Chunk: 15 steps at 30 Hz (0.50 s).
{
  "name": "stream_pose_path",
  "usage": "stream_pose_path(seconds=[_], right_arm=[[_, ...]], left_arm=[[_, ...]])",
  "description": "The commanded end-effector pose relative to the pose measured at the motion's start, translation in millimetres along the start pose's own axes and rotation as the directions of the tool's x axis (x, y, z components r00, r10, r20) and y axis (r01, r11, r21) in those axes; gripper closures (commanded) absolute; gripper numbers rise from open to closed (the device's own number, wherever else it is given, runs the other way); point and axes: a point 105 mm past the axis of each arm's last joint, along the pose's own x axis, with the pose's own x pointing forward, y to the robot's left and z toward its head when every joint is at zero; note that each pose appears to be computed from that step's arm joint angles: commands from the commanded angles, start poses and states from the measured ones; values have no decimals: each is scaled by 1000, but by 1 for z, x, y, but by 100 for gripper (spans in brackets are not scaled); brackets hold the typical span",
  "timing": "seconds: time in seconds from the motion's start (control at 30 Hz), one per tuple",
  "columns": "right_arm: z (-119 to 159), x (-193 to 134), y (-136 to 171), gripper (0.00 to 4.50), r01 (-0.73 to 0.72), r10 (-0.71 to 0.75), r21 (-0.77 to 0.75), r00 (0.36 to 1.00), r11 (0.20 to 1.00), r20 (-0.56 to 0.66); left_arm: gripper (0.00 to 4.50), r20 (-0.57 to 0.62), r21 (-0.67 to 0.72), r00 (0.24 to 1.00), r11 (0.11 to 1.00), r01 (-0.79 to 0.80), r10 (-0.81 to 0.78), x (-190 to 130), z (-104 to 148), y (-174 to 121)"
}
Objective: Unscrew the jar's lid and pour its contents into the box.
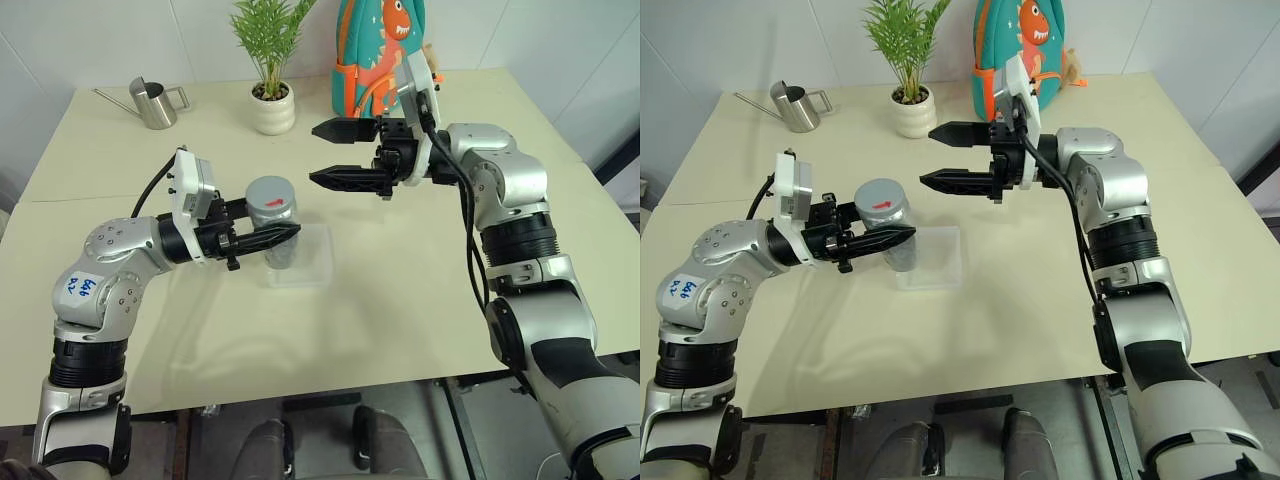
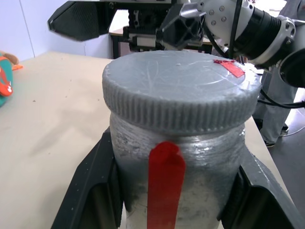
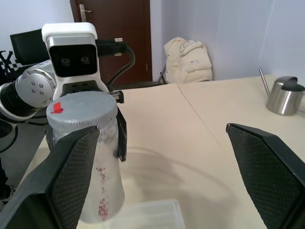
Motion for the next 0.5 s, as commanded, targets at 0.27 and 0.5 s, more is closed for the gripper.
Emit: stream_pose_path(seconds=[0.27, 0.5], right_arm=[[22, 50, 61, 3, -243, 248, -105, 968, 964, 36], [12, 68, 59, 3, -202, 203, -137, 979, 970, -2]], left_arm=[[251, 27, 56, 999, 998, 27, -28, 3, 14, -3], [251, 21, 44, 999, 998, 37, -38, 3, 10, -8]])
